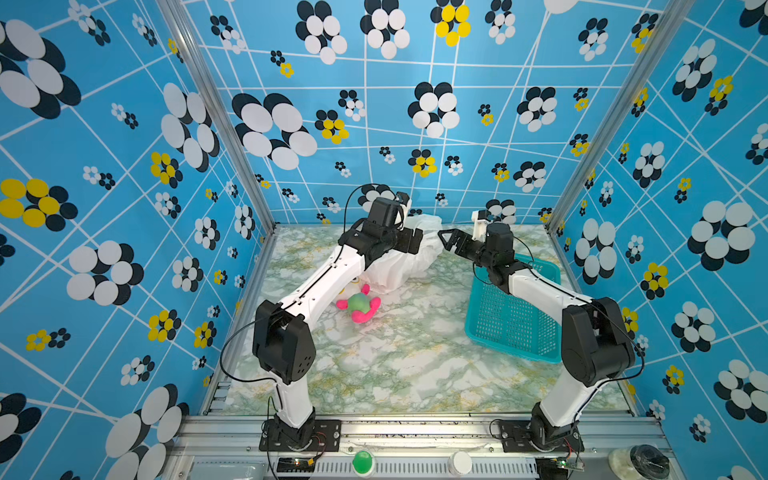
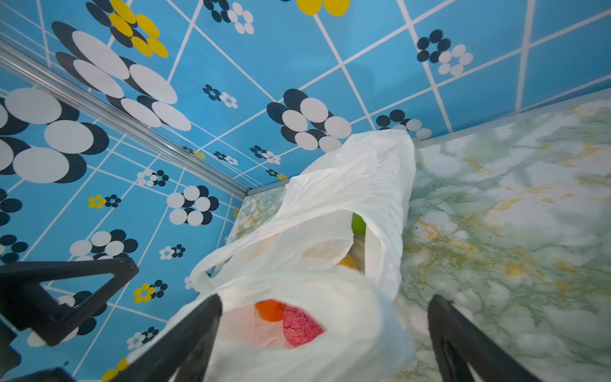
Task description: Untie the knot of the plastic bag and take out the fruit
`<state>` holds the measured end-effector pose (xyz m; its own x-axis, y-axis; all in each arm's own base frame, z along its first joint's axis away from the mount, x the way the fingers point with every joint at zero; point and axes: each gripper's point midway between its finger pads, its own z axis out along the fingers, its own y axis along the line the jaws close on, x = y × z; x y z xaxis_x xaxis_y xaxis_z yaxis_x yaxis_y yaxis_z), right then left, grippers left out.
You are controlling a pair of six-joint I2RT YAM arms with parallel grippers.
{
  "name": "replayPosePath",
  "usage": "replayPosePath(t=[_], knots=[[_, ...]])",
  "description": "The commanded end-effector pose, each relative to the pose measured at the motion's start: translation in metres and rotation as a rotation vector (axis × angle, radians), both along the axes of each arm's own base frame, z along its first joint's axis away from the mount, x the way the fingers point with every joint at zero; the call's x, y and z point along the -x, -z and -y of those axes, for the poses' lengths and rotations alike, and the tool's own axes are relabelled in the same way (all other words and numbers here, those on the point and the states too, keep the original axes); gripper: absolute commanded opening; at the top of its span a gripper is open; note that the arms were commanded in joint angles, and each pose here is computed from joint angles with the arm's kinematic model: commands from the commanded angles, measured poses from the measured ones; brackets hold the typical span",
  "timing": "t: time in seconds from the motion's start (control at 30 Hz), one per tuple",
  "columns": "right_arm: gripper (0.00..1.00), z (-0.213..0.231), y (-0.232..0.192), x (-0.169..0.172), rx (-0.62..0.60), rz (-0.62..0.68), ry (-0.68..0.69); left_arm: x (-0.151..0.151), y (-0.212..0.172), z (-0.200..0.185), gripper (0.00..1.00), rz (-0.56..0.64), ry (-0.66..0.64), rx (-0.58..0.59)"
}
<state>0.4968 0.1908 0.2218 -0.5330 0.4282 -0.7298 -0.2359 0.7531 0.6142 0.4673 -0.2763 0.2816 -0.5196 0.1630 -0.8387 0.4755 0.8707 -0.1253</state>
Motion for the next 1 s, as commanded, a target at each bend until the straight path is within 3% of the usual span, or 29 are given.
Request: replayPosePath(t=[0.0,0.07,0.2,0.33,0.4,0.47,0.53,0.6,0.67,0.77,0.97], knots=[[0.99,0.027,0.002,0.007,0.037,-0.011,0.149,-0.005,0.000,-0.001,0.96,-0.020,-0.011,0.004],[0.99,0.020,0.006,0.006,-0.007,-0.008,0.118,-0.004,0.000,0.000,0.96,-0.021,-0.004,0.007],[0.99,-0.030,-0.014,0.003,-0.139,0.056,-0.105,-0.004,-0.001,0.000,0.96,-0.021,0.001,0.008],[0.97,-0.067,-0.038,0.004,-0.178,0.103,-0.229,-0.003,0.002,0.000,0.96,-0.029,0.003,0.004],[0.78,-0.076,-0.047,0.007,-0.174,0.126,-0.250,-0.002,0.004,0.000,0.95,-0.033,0.001,0.000],[0.27,-0.081,-0.055,0.014,-0.156,0.155,-0.269,-0.002,0.007,-0.001,0.95,-0.040,0.001,-0.006],[0.00,-0.083,-0.059,0.023,-0.125,0.183,-0.288,-0.001,0.009,-0.002,0.95,-0.047,0.003,-0.014],[0.00,-0.087,-0.064,0.036,-0.096,0.239,-0.337,0.002,0.008,-0.002,0.95,-0.057,0.008,-0.018],[0.00,-0.099,-0.067,0.065,-0.057,0.342,-0.480,0.005,0.009,-0.002,0.93,-0.076,0.014,-0.017],[0.00,-0.105,-0.033,0.114,0.091,0.460,-0.665,0.012,0.014,-0.002,0.92,-0.113,0.023,-0.012],[0.00,-0.093,0.031,0.147,0.305,0.483,-0.766,0.028,0.033,0.004,0.90,-0.189,0.058,-0.040]])
